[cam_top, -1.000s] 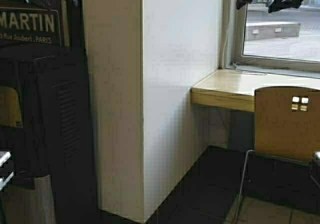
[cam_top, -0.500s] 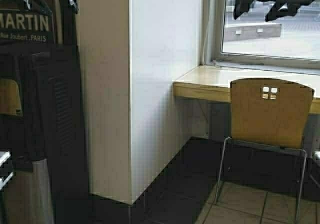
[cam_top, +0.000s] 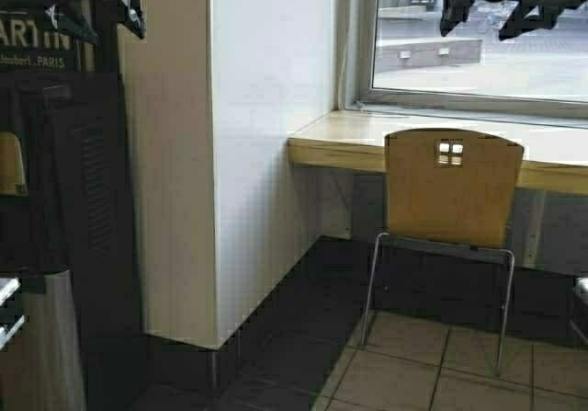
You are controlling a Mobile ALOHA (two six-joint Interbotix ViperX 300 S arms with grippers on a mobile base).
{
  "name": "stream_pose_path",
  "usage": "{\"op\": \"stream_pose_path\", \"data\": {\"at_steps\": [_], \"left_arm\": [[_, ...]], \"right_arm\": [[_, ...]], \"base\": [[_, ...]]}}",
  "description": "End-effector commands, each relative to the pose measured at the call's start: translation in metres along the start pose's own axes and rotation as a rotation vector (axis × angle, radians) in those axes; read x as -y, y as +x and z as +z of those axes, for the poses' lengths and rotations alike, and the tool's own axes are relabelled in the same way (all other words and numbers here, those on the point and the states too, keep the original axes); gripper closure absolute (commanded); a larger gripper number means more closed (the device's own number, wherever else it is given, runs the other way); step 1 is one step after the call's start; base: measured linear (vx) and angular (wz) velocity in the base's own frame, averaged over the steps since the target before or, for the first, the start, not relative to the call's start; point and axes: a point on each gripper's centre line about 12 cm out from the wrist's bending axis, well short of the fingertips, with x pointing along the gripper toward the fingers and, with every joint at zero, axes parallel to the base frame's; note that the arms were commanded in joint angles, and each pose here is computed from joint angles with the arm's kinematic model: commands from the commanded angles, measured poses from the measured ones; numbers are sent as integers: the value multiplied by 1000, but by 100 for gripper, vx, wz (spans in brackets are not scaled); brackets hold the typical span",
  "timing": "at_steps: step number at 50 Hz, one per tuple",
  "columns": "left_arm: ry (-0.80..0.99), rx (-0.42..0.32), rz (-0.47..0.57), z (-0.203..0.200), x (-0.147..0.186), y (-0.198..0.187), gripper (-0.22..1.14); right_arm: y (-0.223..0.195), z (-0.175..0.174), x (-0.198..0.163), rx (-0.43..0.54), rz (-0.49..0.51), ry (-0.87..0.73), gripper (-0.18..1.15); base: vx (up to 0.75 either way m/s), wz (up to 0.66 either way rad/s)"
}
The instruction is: Push the chairs under the table
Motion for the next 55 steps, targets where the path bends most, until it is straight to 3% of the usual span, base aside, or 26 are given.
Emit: {"op": "stream_pose_path", "data": {"at_steps": [1, 20, 55], "left_arm": [[4, 22, -3, 9, 1, 1, 0], [1, 12, -2, 8, 1, 3, 0], [-4, -43, -9, 0, 2, 10, 0]], "right_arm": [[-3, 11, 0, 28, -1, 9, -6], [-1, 8, 0, 12, -1, 38, -6], [15, -9, 1, -109, -6, 78, -6]], "base": [[-19, -18], [-10, -23], [4, -34]]}}
